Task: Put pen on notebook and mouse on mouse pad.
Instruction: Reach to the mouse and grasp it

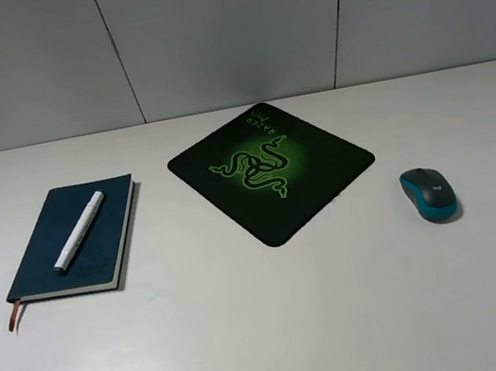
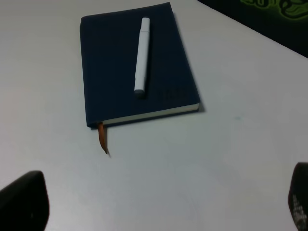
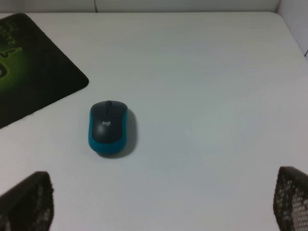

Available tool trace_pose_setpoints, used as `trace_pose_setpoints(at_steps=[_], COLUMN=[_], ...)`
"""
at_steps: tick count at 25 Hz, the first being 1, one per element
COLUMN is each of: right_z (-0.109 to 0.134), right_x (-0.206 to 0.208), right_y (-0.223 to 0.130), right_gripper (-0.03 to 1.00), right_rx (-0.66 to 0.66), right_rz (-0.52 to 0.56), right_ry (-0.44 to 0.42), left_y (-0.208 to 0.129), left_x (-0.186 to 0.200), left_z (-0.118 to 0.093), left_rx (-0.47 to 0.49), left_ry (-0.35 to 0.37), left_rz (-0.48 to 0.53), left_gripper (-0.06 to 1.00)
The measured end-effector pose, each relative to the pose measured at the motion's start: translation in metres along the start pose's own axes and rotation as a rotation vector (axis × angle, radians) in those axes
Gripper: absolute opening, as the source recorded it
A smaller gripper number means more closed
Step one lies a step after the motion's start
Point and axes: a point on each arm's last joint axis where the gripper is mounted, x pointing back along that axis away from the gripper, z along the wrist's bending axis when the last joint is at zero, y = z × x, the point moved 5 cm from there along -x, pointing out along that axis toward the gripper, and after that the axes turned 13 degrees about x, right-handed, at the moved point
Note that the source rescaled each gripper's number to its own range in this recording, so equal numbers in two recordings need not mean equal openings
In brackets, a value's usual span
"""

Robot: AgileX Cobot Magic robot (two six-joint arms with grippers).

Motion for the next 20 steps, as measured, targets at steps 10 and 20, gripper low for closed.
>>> trace_pose_setpoints(at_steps=[10,20], right_z=[0.0,0.0], right_x=[0.0,0.0], right_y=[0.0,0.0], right_gripper=[1.0,1.0], right_rx=[0.0,0.0], right_rz=[0.0,0.0], right_ry=[0.0,0.0], left_y=[0.0,0.0004], left_x=[0.0,0.0], left_z=[0.0,0.0003], left_rx=[0.0,-0.001], left_ry=[0.0,0.002], left_rz=[0.0,-0.003], left_gripper=[1.0,1.0])
